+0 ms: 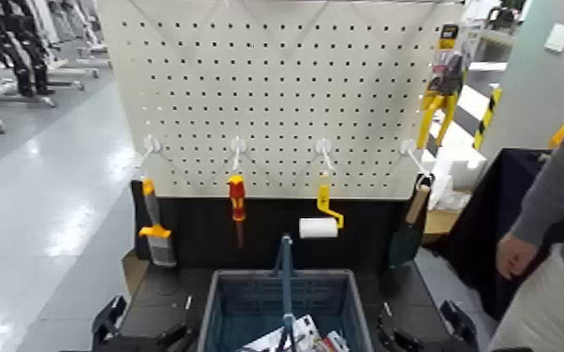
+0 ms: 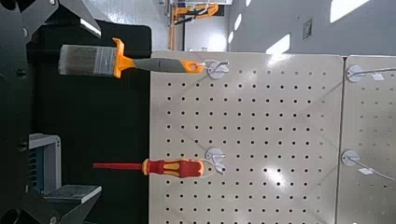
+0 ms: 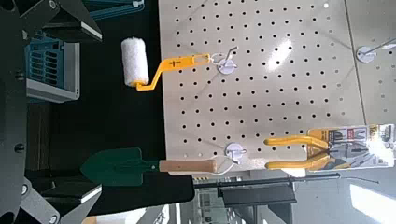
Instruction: Put the yellow pliers into the crate.
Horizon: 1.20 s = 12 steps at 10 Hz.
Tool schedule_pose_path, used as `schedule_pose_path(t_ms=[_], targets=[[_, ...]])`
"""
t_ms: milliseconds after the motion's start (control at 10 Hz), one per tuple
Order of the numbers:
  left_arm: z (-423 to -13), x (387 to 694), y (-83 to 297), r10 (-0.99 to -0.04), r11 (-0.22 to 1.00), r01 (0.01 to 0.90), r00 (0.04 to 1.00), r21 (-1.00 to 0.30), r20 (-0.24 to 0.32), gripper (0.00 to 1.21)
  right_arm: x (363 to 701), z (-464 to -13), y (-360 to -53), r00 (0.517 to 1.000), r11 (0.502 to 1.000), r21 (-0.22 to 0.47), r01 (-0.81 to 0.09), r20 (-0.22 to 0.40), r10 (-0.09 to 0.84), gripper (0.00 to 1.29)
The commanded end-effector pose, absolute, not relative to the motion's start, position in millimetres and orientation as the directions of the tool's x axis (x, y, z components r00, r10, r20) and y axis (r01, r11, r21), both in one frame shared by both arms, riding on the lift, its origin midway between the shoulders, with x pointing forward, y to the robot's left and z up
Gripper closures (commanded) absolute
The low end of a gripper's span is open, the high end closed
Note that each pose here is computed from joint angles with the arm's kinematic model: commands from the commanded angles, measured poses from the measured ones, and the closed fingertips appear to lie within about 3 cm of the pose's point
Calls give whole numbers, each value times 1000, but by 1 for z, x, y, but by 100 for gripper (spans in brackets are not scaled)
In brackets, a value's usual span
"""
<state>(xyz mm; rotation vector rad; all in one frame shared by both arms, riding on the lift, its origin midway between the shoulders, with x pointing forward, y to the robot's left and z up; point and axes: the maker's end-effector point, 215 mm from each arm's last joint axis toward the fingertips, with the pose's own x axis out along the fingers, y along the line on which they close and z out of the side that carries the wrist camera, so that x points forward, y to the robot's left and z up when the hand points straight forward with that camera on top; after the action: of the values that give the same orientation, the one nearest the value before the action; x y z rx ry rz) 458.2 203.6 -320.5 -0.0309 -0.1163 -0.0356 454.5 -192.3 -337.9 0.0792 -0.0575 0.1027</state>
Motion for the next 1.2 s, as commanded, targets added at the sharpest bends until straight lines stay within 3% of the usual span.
schedule_pose_path(t_ms=[100, 500, 1200], targets=[[-321, 458, 203, -34, 999, 38, 993, -29, 115, 14, 454, -336, -193, 993, 992, 75, -104, 64, 100, 17], [-320, 459, 202, -38, 999, 41, 992, -29, 118, 14, 457, -331, -197, 992, 991, 76, -108, 74, 102, 17], [-316, 464, 198, -49, 998, 53, 991, -27, 126, 14, 502, -282, -221, 965, 974, -2, -227, 132, 225, 17]])
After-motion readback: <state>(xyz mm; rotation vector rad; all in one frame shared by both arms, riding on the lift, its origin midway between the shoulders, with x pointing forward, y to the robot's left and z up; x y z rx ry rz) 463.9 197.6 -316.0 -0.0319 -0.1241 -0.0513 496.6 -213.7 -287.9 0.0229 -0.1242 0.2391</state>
